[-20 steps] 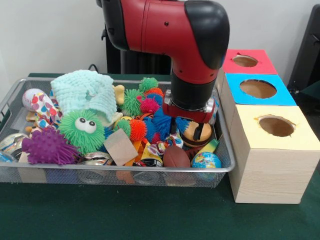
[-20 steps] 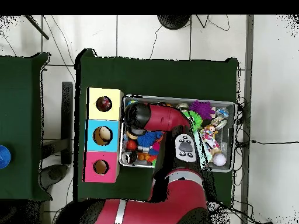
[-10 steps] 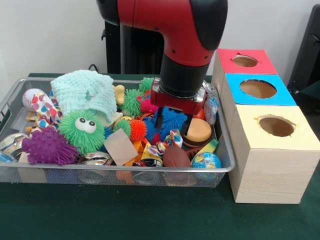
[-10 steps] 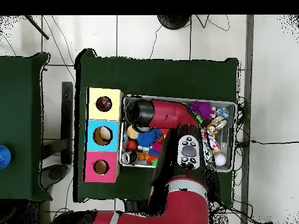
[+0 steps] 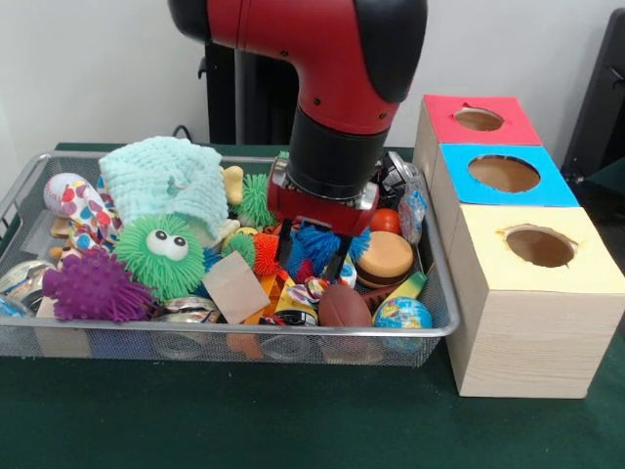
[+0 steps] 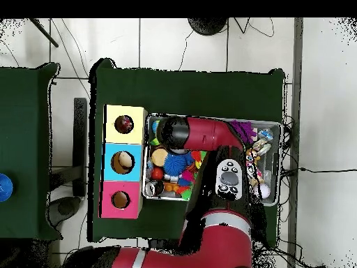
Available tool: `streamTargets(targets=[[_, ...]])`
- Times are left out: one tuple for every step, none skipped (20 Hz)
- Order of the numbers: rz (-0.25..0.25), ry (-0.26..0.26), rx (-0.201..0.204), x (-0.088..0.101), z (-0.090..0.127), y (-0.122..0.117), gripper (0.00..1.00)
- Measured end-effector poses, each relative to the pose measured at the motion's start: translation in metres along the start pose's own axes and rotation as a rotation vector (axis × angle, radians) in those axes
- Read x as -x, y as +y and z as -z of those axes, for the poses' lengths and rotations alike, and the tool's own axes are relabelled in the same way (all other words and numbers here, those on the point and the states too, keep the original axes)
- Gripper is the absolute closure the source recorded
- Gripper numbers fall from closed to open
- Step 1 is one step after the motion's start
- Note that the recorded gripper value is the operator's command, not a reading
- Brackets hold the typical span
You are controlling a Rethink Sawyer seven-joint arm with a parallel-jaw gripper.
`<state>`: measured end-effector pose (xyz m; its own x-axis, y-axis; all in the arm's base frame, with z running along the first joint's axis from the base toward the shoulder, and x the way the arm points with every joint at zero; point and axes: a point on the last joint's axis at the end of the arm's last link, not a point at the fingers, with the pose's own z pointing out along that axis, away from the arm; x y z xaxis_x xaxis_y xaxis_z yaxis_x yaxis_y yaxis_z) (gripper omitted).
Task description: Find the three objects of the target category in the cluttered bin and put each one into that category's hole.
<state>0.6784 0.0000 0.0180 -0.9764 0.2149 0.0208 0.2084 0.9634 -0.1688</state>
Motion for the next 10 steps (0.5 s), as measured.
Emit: streamTargets(targets=[[-0.002, 0.004, 0.0, -0.001, -0.003, -0.001, 0.0], [-0.003, 0.009, 0.0, -0.002, -0.006, -0.002, 0.0], [-0.005, 0.014, 0.0, -0.003, -0.009, -0.004, 0.0], [-0.008, 0.02, 0.0, -0.004, -0.013, -0.005, 0.0], [-0.009, 0.024, 0.001, -0.005, -0.015, -0.006, 0.0], [-0.011, 0.028, 0.001, -0.005, -0.018, -0.008, 0.0], [-0.014, 0.034, 0.004, -0.007, -0.021, -0.009, 0.0], [-0.018, 0.043, 0.011, -0.008, -0.025, -0.009, 0.0], [-0.022, 0.048, 0.018, -0.009, -0.027, -0.01, 0.0], [-0.026, 0.052, 0.024, -0.009, -0.028, -0.01, 0.0]])
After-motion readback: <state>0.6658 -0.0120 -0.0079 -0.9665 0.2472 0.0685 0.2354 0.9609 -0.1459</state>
